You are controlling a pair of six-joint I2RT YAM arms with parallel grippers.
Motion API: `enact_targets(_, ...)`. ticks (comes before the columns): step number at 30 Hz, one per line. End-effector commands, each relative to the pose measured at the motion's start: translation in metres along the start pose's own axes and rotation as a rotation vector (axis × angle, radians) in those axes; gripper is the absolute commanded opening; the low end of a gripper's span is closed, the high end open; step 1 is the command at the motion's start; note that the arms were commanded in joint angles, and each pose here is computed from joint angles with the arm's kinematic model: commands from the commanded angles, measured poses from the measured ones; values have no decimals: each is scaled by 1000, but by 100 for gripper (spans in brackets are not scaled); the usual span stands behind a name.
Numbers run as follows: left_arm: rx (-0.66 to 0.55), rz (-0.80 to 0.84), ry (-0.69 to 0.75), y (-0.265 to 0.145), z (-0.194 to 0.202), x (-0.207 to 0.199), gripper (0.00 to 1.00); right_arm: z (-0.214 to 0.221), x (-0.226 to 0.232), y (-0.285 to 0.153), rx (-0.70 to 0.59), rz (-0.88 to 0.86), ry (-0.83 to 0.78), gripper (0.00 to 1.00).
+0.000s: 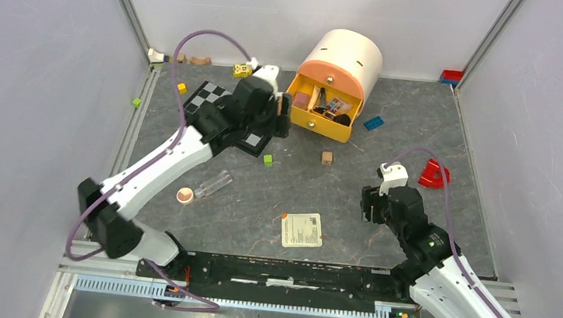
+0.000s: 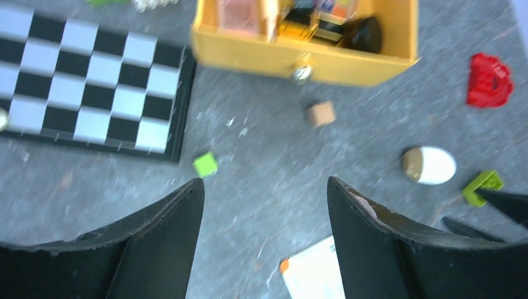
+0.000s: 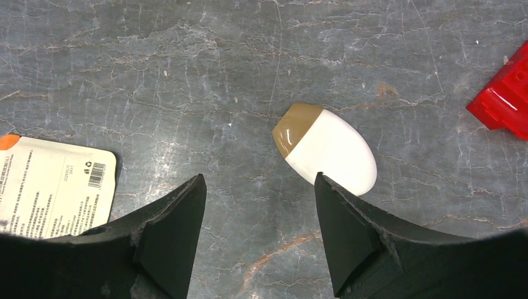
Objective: Organize the makeup
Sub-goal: Pick up the makeup from the center of the board.
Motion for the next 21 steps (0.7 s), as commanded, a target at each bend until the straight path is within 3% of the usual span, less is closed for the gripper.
enact_targets(1, -45, -135, -130, -42, 26, 28, 79, -9, 3, -2, -50, -15, 22, 71)
enact_targets(7, -23, -307, -177, -87, 61, 67, 81, -7, 4, -1, -45, -24, 16, 71)
enact_targets(13, -6, -423, -272, -106, 76, 98, 83, -5, 4, 2, -42, -35, 12, 71)
enact_targets(21, 228, -517, -715, -71, 142, 153, 83, -3, 5, 5, -30, -41, -1, 71)
Point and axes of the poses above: each gripper's point midway between its finger pads, its own y axis out along the fingers, its own x axis along the line the jaws close on, z = x × y, the point moved 9 cm from there along -y, back along the fingers, and after that the axes turned 8 degrees about y, right-handed, at the moved point
